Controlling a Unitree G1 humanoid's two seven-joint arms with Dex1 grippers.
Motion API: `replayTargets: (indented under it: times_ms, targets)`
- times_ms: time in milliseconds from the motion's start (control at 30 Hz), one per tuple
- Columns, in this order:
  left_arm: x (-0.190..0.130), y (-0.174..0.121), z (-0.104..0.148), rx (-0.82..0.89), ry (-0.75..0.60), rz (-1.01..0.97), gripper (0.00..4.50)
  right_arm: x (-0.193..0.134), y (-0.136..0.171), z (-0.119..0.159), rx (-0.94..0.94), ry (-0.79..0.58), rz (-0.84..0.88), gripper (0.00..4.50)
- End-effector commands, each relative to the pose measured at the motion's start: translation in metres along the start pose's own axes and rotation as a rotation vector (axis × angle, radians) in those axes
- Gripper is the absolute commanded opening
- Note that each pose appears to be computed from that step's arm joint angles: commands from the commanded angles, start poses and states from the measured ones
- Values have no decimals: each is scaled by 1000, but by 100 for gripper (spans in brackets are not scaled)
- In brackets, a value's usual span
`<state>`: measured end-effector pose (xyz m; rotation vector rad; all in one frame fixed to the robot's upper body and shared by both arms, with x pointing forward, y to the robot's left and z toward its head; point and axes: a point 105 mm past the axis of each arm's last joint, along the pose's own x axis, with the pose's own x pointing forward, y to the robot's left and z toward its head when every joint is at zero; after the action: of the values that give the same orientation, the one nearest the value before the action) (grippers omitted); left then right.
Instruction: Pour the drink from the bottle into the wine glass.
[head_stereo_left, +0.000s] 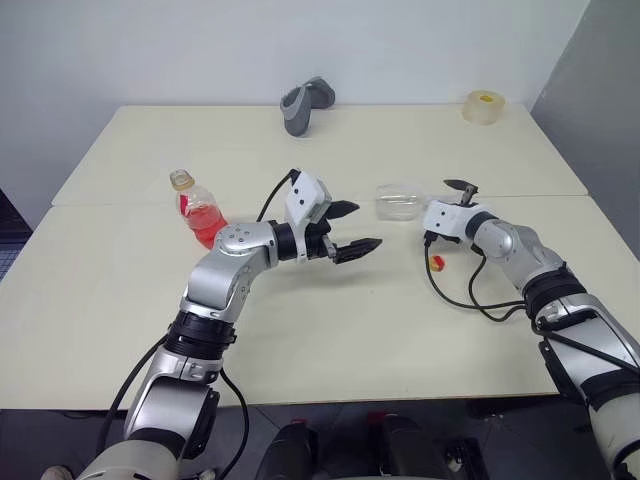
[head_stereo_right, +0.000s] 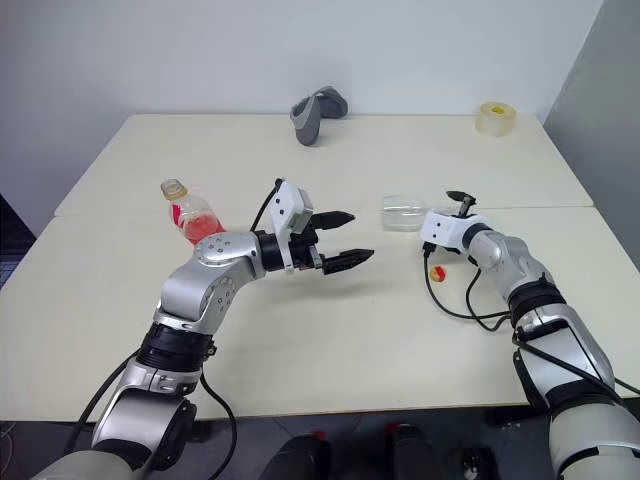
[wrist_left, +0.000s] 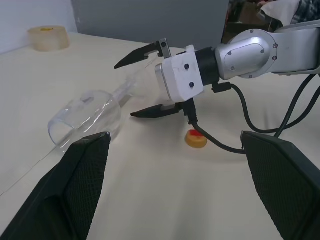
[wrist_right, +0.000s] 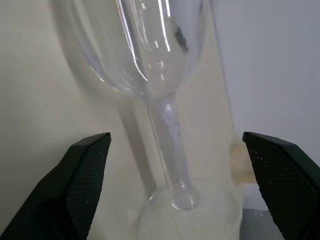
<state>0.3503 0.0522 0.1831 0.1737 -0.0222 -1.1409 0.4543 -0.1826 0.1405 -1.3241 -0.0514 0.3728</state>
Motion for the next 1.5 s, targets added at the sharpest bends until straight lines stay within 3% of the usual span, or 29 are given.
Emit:
replayTargets:
  times_ms: [33, 467, 967, 1100, 1400, 1500]
  targets:
    - [0, 0, 12, 35, -32, 9, 448, 4, -15, 3, -51, 12, -50, 450]
    - [-4, -4, 15, 17, -36, 30, 448, 9, -22, -8, -82, 98, -63, 450]
    - [-11, 0, 20, 1, -41, 83, 448, 17, -20, 2, -164, 114, -35, 450]
    - [-12, -1, 20, -1, -41, 84, 450, 19, -22, 6, -160, 112, -35, 361]
    - [-16, 6, 23, 0, -47, 110, 450, 16, -19, -1, -172, 128, -24, 33]
    - [-18, 11, 25, 2, -54, 124, 450, 16, -19, -3, -181, 130, -16, 1]
